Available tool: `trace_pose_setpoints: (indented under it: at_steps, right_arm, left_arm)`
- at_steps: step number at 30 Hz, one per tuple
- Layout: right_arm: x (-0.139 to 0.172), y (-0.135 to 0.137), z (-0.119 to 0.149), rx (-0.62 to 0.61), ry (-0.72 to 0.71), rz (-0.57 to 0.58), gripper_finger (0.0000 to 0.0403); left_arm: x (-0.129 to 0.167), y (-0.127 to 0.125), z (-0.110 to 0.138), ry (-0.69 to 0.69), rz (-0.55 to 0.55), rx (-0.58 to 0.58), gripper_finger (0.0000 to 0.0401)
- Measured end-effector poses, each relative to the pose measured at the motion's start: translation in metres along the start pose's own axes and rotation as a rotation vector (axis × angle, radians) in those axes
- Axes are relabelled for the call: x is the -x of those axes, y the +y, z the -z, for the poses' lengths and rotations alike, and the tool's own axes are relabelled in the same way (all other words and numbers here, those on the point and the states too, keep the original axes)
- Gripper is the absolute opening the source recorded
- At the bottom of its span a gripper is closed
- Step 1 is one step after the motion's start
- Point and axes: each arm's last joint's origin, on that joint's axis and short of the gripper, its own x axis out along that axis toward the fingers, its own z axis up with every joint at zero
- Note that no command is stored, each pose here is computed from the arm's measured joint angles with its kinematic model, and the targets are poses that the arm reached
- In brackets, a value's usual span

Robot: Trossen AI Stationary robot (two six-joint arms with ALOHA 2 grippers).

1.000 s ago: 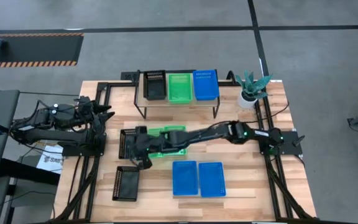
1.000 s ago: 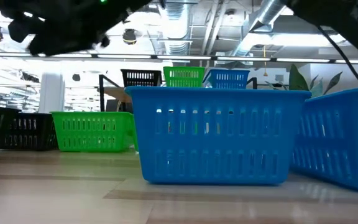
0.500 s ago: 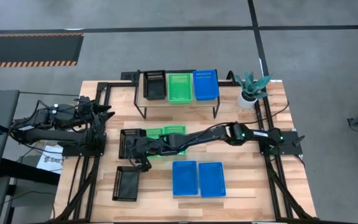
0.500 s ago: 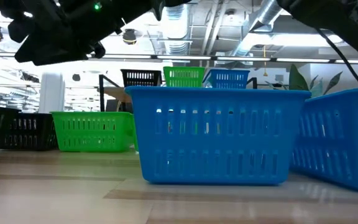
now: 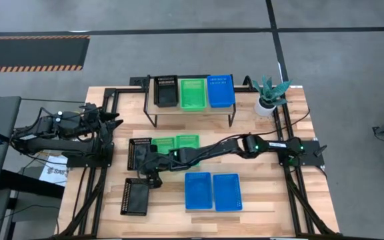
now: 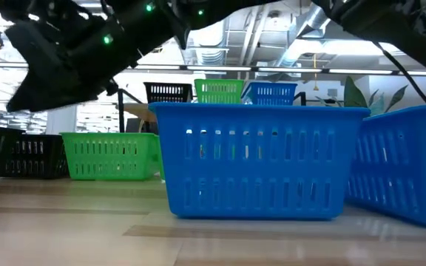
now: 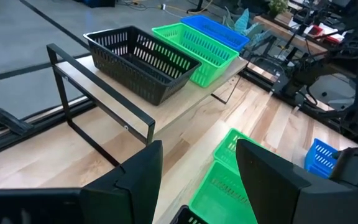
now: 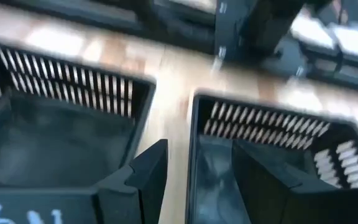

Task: Stack baskets on shelf by color
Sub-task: Stack the top black bin on the black bin on the shelf

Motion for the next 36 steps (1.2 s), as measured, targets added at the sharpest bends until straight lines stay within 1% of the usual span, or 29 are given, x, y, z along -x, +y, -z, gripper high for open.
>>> trace_pose_setpoints:
  at_steps: [4,13,36]
  right_arm:
    - [-0.0033,0.0012,0.007,-0.003,0.035,-0.004,0.0199]
    - [-0.003,-0.0082,0.0071,-0.02,0.041,0.014,0.0194]
    - [-0.003,-0.0073,0.008,-0.027,0.05,0.01,0.0187]
  left_arm:
    - [0.0,0.0,0.0,0.0,0.0,0.001,0.0193]
    - [0.0,0.0,0.0,0.0,0.0,0.001,0.0193]
    - [0.0,-0.0001,0.0,0.001,0.002,0.008,0.0193]
